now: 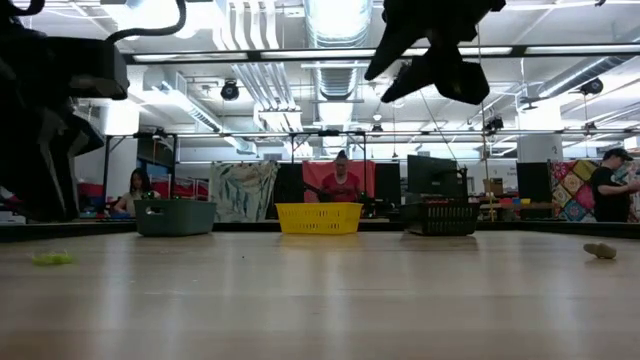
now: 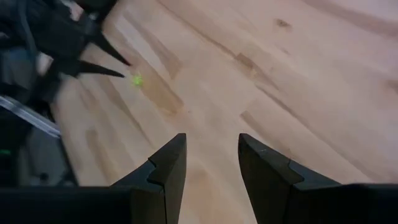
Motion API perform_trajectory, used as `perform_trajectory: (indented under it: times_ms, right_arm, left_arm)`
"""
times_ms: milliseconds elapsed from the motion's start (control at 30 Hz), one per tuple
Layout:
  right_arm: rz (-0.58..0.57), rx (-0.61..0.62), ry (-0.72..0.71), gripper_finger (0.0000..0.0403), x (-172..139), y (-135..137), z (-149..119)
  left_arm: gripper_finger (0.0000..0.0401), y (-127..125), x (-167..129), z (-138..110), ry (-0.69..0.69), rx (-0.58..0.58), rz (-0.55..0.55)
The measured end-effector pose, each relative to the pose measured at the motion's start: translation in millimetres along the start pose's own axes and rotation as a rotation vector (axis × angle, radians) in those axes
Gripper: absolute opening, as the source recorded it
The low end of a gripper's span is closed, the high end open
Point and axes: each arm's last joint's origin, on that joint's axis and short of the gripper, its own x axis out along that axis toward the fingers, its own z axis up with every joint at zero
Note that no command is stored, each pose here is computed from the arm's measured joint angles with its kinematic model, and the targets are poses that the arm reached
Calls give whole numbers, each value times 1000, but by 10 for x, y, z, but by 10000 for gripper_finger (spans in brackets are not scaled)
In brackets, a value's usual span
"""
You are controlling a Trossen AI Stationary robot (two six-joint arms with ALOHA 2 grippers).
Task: Sort Halloween decoration
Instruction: Put the green spider toy into the yellow bin
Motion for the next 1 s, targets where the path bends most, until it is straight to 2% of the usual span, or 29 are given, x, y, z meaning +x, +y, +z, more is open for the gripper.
perform_trajectory:
  times_ms: [267, 567, 700, 833, 1000]
  right_arm:
    - [140, 155, 63, 137, 14, 189, -141]
    - [151, 269, -14, 137, 177, 314, -305]
    - [142, 310, -12, 137, 352, 318, -363]
    - [49, 254, 6, 137, 633, 226, -488]
    - [-29, 131, 36, 137, 920, 114, -629]
  left_arm:
    - [109, -2, -31, -90, 20, 65, -23]
    - [115, -2, -103, -108, 7, 41, -49]
    - [131, 17, -76, -106, -68, 31, 11]
    - [142, 24, -59, -61, -136, 11, 56]
    - [143, -20, -96, -24, -152, -60, 33]
